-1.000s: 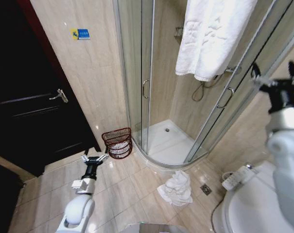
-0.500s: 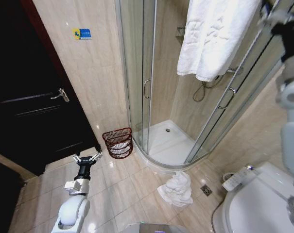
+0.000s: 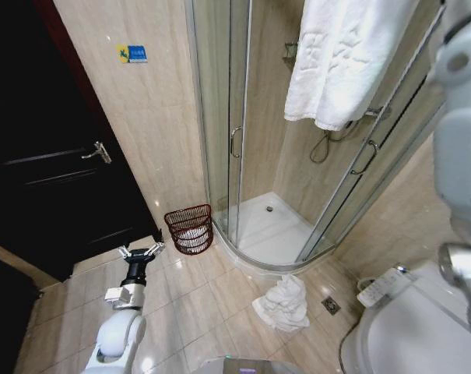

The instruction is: Discard the used towel into the hamper.

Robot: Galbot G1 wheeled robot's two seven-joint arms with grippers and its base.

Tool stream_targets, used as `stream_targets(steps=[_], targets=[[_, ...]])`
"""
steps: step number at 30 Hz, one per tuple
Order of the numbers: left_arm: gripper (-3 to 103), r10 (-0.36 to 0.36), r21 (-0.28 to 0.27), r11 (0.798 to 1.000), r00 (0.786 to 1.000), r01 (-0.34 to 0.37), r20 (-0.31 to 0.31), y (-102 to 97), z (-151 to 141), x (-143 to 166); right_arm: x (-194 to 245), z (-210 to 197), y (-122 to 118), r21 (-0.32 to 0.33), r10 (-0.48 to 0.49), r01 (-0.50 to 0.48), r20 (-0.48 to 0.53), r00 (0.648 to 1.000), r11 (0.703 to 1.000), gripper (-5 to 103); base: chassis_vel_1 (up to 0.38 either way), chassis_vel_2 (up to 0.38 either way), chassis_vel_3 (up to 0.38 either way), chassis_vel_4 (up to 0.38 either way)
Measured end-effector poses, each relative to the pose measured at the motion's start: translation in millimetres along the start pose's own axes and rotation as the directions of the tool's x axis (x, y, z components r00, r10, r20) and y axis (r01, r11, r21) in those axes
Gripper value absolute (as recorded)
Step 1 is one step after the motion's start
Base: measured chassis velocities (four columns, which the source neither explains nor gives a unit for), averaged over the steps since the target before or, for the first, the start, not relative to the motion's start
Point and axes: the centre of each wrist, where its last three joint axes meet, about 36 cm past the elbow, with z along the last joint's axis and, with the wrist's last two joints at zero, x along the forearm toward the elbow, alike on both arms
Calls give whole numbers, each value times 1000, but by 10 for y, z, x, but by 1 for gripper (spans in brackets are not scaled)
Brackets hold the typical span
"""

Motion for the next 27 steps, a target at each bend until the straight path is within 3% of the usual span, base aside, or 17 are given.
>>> stream_targets(steps=[13, 21, 23, 25, 27], targets=[[100, -4, 10, 1000, 1000, 4, 21, 9, 59, 23, -494, 75, 301, -37, 94, -96, -55, 994, 995, 102, 0, 0, 0, 0], [100, -13, -1, 1000, 999, 13, 37, 111, 73, 31, -514, 129, 309, -28, 136, -138, -73, 988, 990, 80, 0, 0, 0, 0], [100, -14, -2, 1000, 999, 14, 37, 119, 83, 36, -509, 141, 308, -30, 136, -139, -76, 988, 990, 80, 0, 0, 0, 0], [100, -15, -2, 1000, 999, 15, 38, 125, 98, 45, -505, 164, 303, -34, 137, -140, -82, 987, 990, 68, 0, 0, 0, 0], [100, -15, -2, 1000, 999, 15, 38, 126, 103, 47, -508, 169, 302, -35, 137, -140, -83, 987, 990, 68, 0, 0, 0, 0]])
